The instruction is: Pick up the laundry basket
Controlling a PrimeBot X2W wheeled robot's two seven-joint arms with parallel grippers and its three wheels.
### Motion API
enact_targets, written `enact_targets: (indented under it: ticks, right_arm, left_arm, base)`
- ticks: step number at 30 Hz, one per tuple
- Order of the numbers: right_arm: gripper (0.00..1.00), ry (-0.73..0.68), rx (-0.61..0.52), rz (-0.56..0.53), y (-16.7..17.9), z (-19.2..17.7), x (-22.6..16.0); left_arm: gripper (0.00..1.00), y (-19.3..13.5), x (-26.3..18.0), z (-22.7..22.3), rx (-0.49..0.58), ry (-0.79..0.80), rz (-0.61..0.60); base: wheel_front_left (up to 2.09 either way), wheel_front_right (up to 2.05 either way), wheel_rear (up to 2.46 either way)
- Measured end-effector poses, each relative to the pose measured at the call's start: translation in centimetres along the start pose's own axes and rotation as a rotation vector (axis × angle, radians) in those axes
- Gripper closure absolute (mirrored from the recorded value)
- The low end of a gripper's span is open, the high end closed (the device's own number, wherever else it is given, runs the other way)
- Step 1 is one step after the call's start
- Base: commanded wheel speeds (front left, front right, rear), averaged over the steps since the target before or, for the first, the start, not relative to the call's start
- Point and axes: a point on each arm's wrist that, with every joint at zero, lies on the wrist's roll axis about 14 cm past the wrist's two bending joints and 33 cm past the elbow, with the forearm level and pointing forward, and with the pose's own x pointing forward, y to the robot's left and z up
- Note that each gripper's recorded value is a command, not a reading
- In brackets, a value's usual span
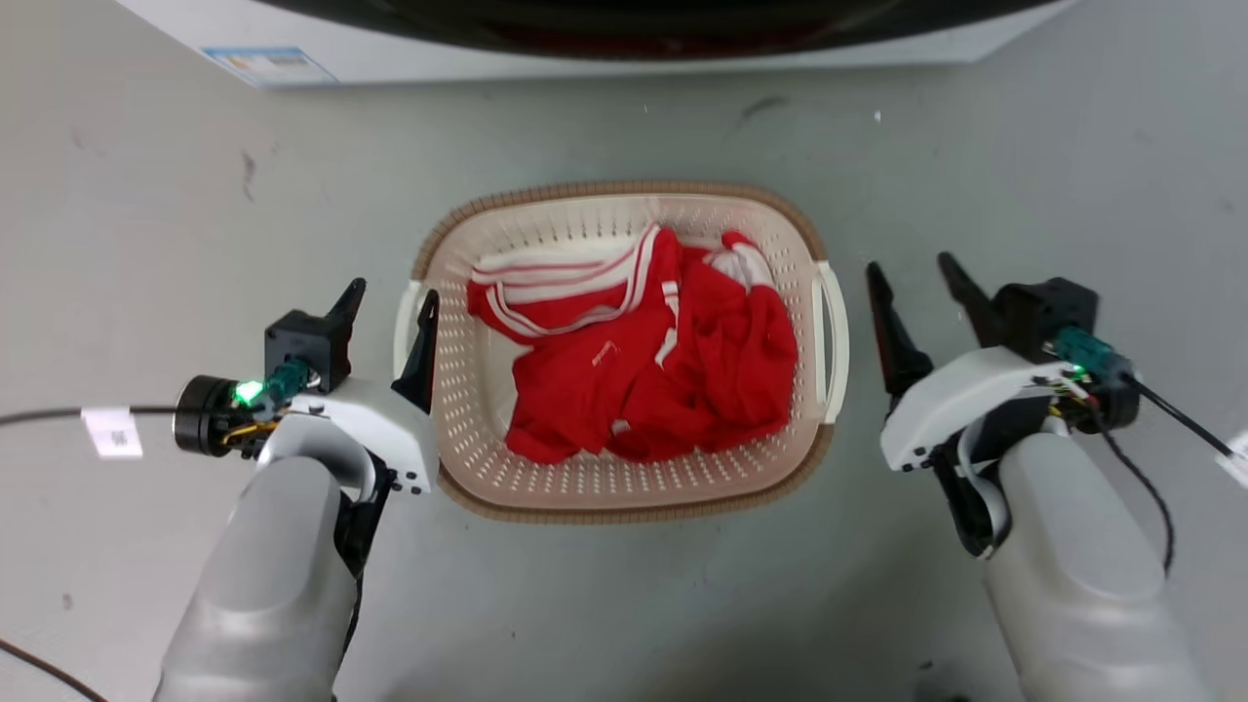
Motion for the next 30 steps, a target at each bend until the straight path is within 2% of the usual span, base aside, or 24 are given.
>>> enact_targets:
  ticks: [5, 12, 23, 30]
  right_arm:
    - [0.00, 0.158, 0.035, 0.007, 0.0, -4.3, 1.3]
    - [0.00, 0.353, 0.051, 0.052, 1.2, -8.2, 2.7]
    - [0.00, 0.636, 0.012, 0.090, 2.3, -12.5, 3.7]
    - [0.00, 0.681, -0.030, 0.100, 2.2, -12.9, 4.4]
  left_arm:
    - [0.00, 0.0, 1.3, -4.7, -0.017, 0.158, -0.020]
    - [0.00, 0.0, 3.0, -7.1, -0.014, 0.251, -0.044]
    - [0.00, 0.3, 3.5, -9.4, -0.013, 0.392, -0.052]
    - [0.00, 0.2, 3.2, -10.8, -0.014, 0.469, -0.066]
  base:
    - [0.00, 0.00, 0.00]
    - [0.00, 0.00, 0.00]
    - [0.00, 0.00, 0.00]
    - [0.00, 0.00, 0.00]
